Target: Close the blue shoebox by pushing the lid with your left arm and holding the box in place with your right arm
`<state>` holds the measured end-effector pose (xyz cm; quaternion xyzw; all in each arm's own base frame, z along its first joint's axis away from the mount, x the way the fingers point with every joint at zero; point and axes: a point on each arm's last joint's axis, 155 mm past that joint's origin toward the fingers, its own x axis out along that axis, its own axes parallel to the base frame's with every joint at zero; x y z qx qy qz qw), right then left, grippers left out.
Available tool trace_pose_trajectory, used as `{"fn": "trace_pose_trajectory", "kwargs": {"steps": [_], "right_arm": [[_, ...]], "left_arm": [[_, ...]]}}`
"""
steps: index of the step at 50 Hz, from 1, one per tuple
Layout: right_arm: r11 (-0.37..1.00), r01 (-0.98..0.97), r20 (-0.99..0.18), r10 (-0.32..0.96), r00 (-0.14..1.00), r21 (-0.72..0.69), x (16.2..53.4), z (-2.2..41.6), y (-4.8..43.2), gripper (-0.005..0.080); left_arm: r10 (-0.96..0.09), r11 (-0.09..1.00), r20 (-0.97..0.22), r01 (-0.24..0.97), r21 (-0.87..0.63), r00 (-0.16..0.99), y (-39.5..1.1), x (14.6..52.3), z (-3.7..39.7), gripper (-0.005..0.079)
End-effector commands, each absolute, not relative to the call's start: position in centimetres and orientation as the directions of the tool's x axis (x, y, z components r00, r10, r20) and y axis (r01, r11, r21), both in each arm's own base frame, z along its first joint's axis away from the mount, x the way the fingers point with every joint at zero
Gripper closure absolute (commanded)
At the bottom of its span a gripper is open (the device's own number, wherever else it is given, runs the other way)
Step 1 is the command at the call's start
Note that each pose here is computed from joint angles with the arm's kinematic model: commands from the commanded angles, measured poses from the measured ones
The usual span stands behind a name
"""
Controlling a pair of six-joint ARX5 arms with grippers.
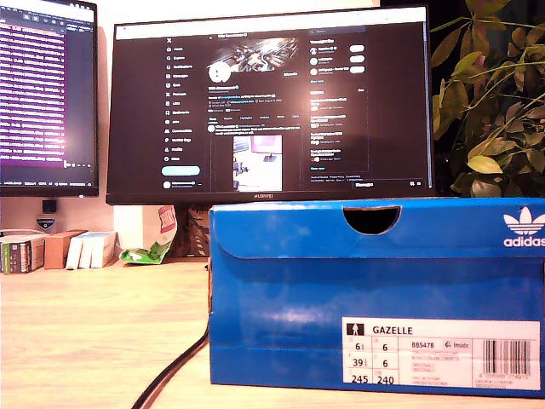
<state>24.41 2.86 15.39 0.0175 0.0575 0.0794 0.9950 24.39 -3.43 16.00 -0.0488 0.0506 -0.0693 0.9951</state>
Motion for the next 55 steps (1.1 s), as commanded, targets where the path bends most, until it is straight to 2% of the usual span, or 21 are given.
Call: {"fn": "trace_pose_trajectory", "kwargs": {"steps": [1, 26, 40, 55], "right_arm": [[0.987, -0.156, -0.106, 0.160, 0.981, 0.039, 24.5, 15.2, 2.8, 0.0763], [0.982, -0.174, -0.249, 0.185, 0.951, 0.066, 23.8, 11.4, 3.5, 0.0763], [0.983, -0.158, -0.253, 0.177, 0.951, 0.096, 23.8, 11.3, 3.4, 0.0763], [0.983, -0.159, -0.247, 0.178, 0.953, 0.094, 23.8, 11.4, 3.4, 0.0763]], "left_arm": [[-0.126, 0.987, -0.112, 0.113, -0.116, 0.986, -3.1, 24.4, 14.7, 0.0753], [-0.055, 0.992, -0.242, 0.026, -0.122, 0.969, -1.8, 24.1, 11.4, 0.0753], [-0.036, 0.993, -0.334, -0.004, -0.117, 0.942, -1.4, 23.4, 9.0, 0.0753], [-0.029, 0.988, -0.340, -0.024, -0.153, 0.940, -1.3, 23.3, 8.8, 0.0753]]}}
